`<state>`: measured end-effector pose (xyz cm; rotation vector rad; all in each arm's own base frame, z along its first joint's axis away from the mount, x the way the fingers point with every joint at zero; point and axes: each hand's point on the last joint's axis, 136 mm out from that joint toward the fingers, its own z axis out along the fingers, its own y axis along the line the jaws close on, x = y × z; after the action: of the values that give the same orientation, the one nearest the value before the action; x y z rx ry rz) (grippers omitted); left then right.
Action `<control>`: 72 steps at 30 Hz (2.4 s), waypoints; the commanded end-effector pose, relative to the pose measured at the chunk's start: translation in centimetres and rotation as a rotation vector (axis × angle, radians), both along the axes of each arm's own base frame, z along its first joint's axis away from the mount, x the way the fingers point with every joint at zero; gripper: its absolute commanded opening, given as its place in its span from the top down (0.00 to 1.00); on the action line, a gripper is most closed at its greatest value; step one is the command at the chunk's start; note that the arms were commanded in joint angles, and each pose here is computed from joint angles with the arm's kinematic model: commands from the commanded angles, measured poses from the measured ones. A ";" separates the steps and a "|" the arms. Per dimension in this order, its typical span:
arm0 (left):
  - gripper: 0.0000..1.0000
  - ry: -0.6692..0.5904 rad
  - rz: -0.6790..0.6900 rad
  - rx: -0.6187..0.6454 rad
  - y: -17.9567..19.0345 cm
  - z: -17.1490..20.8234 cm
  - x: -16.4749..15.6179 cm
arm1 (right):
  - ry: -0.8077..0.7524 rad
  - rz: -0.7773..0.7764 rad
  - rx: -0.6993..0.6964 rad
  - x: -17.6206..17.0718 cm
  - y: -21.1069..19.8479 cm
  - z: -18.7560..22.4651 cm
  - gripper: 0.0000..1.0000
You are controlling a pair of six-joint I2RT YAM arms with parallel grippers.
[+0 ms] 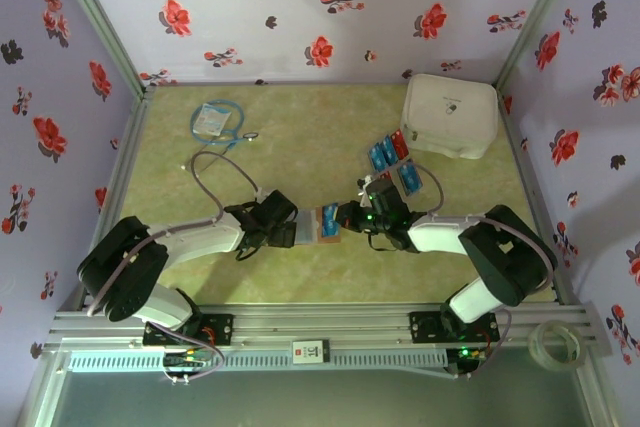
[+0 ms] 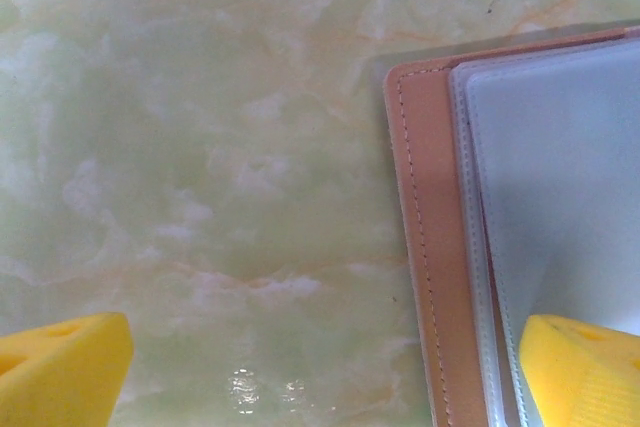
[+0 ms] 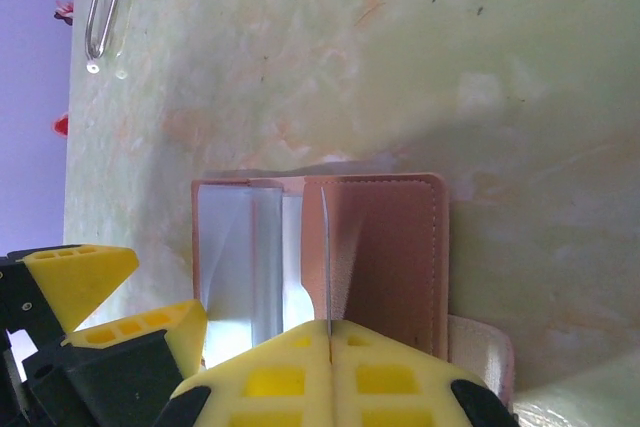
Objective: Put the credit cards into the card holder
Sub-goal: Insert the credit card into the card slot.
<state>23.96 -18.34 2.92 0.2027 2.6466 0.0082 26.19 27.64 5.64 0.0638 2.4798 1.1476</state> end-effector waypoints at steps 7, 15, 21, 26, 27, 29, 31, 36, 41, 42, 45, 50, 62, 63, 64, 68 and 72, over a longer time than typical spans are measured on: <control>0.00 0.016 0.022 0.072 1.4 -1.0 -0.6 | -0.014 0.010 0.024 -0.2 0.4 0.8 1.00; 0.00 0.017 0.025 0.071 1.4 -1.0 -0.7 | -0.050 0.049 0.058 0.1 1.3 2.1 1.00; 0.00 0.022 0.027 0.079 1.6 -1.2 -0.7 | -0.071 0.064 0.105 0.4 2.0 2.5 1.00; 0.00 0.026 0.029 0.085 1.6 -1.4 -0.8 | -0.089 0.074 0.140 0.6 2.6 2.7 1.00; 0.00 0.025 0.030 0.085 1.6 -1.4 -0.7 | -0.092 0.074 0.145 0.7 2.6 2.7 1.00; 0.00 0.025 0.030 0.086 1.7 -1.4 -0.7 | -0.097 0.075 0.154 0.7 2.8 2.7 1.00; 0.00 0.024 0.031 0.087 1.6 -1.4 -0.7 | -0.098 0.074 0.159 0.8 2.8 2.5 1.00; 0.00 0.026 0.032 0.088 1.6 -1.5 -0.7 | -0.102 0.072 0.176 0.9 3.0 2.3 1.00; 0.00 0.028 0.030 0.091 1.7 -1.5 -0.7 | -0.096 0.070 0.189 1.0 3.2 1.8 1.00; 0.00 0.028 0.030 0.093 1.7 -1.6 -0.7 | -0.093 0.069 0.192 1.0 3.2 1.8 1.00; 0.00 0.029 0.031 0.094 1.7 -1.6 -0.8 | -0.086 0.070 0.198 1.0 3.3 1.4 1.00; 0.00 0.030 0.031 0.095 1.7 -1.6 -0.8 | -0.075 0.070 0.204 1.0 3.5 0.9 1.00; 0.00 0.031 0.031 0.095 1.8 -1.6 -0.8 | -0.049 0.067 0.227 1.0 3.8 -0.2 1.00; 0.00 0.030 0.031 0.094 1.7 -1.6 -0.8 | -0.047 0.066 0.228 1.0 3.8 -0.4 1.00; 0.00 0.031 0.032 0.095 1.8 -1.6 -0.8 | -0.047 0.064 0.230 1.0 3.8 -0.4 1.00; 0.00 0.029 0.032 0.094 1.8 -1.6 -0.8 | -0.040 0.064 0.237 1.0 3.9 -0.6 1.00; 0.00 0.030 0.033 0.094 1.8 -1.6 -0.8 | -0.035 0.066 0.241 0.9 4.0 -0.8 1.00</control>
<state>23.91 -18.25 2.60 0.1827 2.6527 0.0200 27.70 31.23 4.87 0.0411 2.3214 1.4180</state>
